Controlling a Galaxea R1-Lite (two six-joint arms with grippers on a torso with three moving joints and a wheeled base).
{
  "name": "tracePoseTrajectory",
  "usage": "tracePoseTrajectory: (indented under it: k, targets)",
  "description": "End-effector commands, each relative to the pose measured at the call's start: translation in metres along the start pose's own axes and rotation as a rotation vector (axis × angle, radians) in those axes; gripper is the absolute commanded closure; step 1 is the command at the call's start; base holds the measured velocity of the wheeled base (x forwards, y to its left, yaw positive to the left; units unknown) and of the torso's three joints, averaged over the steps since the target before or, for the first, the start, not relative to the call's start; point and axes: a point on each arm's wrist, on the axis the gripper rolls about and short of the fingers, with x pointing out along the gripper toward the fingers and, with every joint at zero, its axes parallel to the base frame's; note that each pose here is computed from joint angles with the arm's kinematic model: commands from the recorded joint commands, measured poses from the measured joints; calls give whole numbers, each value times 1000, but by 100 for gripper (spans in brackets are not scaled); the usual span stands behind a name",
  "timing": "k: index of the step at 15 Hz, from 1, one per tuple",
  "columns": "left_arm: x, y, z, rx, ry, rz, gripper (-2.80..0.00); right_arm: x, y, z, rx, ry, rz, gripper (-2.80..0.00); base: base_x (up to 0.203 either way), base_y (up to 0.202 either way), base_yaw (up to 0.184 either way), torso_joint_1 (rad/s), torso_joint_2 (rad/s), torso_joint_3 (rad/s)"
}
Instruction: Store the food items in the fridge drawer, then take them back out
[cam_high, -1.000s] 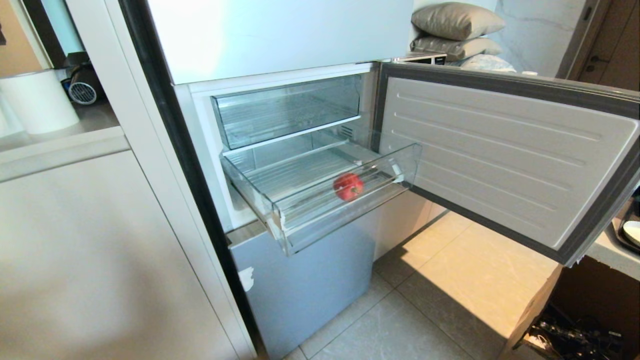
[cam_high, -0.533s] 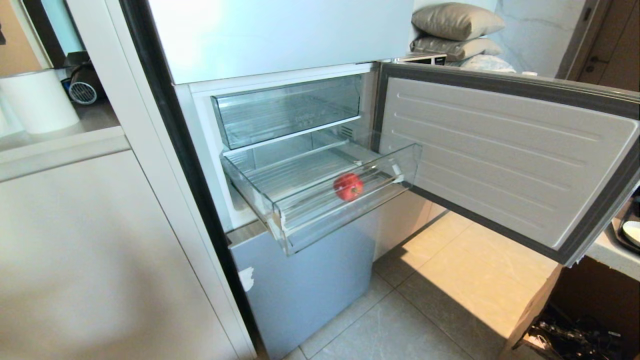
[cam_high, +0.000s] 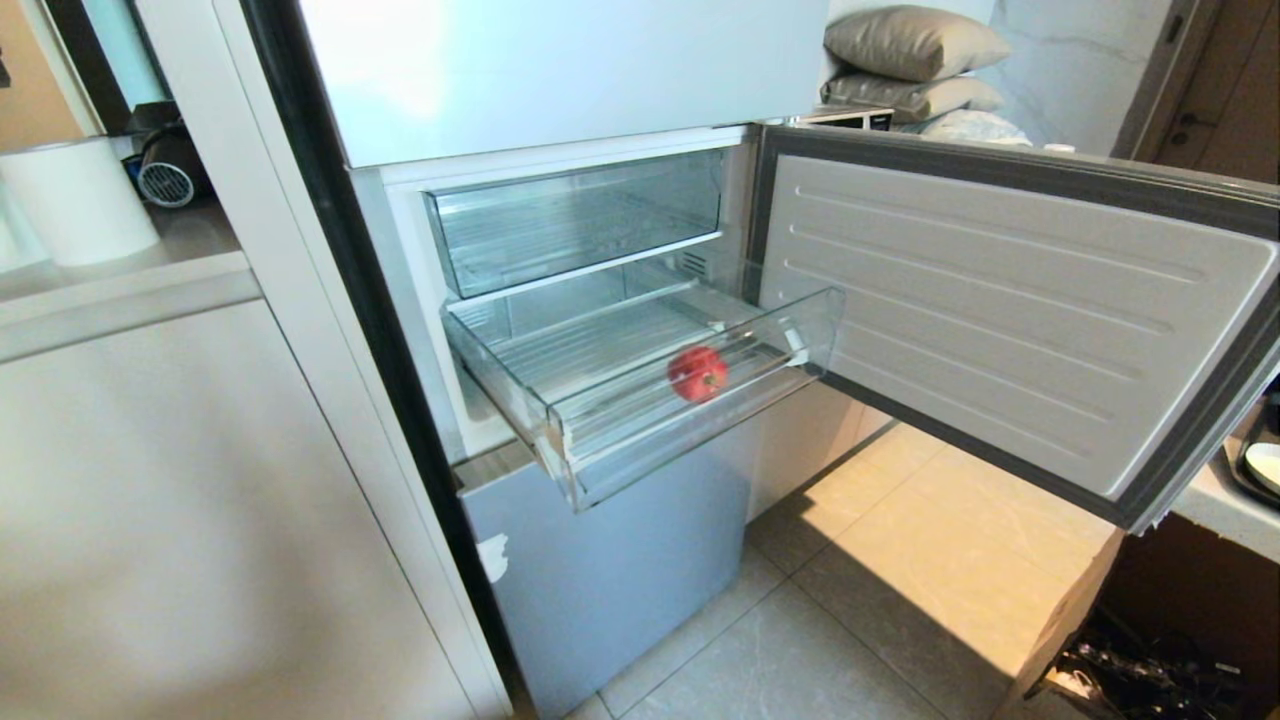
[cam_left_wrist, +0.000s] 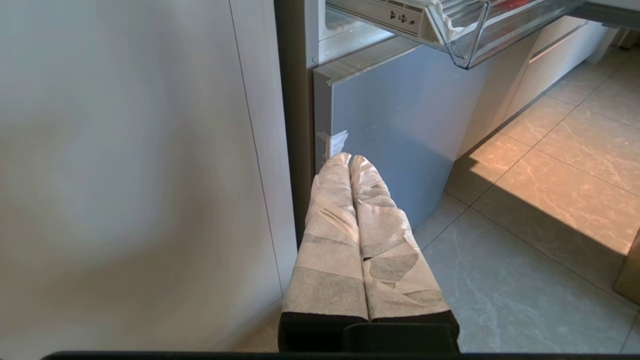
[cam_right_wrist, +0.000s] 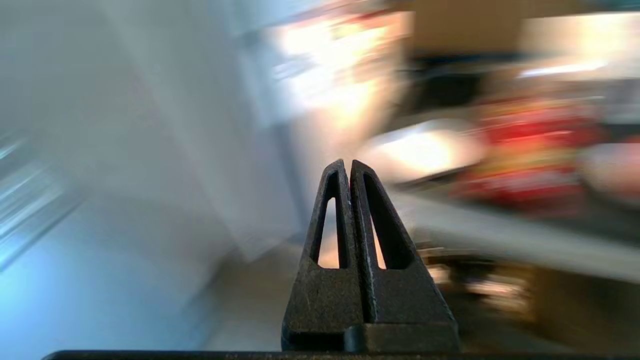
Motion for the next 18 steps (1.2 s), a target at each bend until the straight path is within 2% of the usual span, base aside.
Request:
tracePoseTrajectory:
  k: [1,3,4,6,8,9,10,11,13,14,18]
  targets:
    - [0,0,0,0,2,0,0,-68,15,-6,15,-84,240,0,0,0,0,0,0,0]
    - [0,0,0,0,2,0,0,-113,1,-32,2,-59,367,0,0,0,0,0,0,0]
    - [0,0,0,0,2,0,0,-127,-8,-49,-27,-44,392,0,0,0,0,0,0,0]
    - [0,0,0,0,2,0,0,-135,-22,-99,-128,40,416,0,0,0,0,0,0,0]
    - [0,0,0,0,2,0,0,-135,-27,-126,-232,119,405,0,0,0,0,0,0,0]
    - [0,0,0,0,2,0,0,-138,-28,-129,-266,122,399,0,0,0,0,0,0,0]
    - [0,0,0,0,2,0,0,-142,-30,-136,-298,166,411,0,0,0,0,0,0,0]
    - [0,0,0,0,2,0,0,-146,-33,-139,-298,154,419,0,0,0,0,0,0,0]
    - [0,0,0,0,2,0,0,-156,-38,-142,-267,35,437,0,0,0,0,0,0,0]
    - [0,0,0,0,2,0,0,-158,-39,-143,-257,12,443,0,0,0,0,0,0,0]
    - [0,0,0,0,2,0,0,-157,-39,-144,-220,38,436,0,0,0,0,0,0,0]
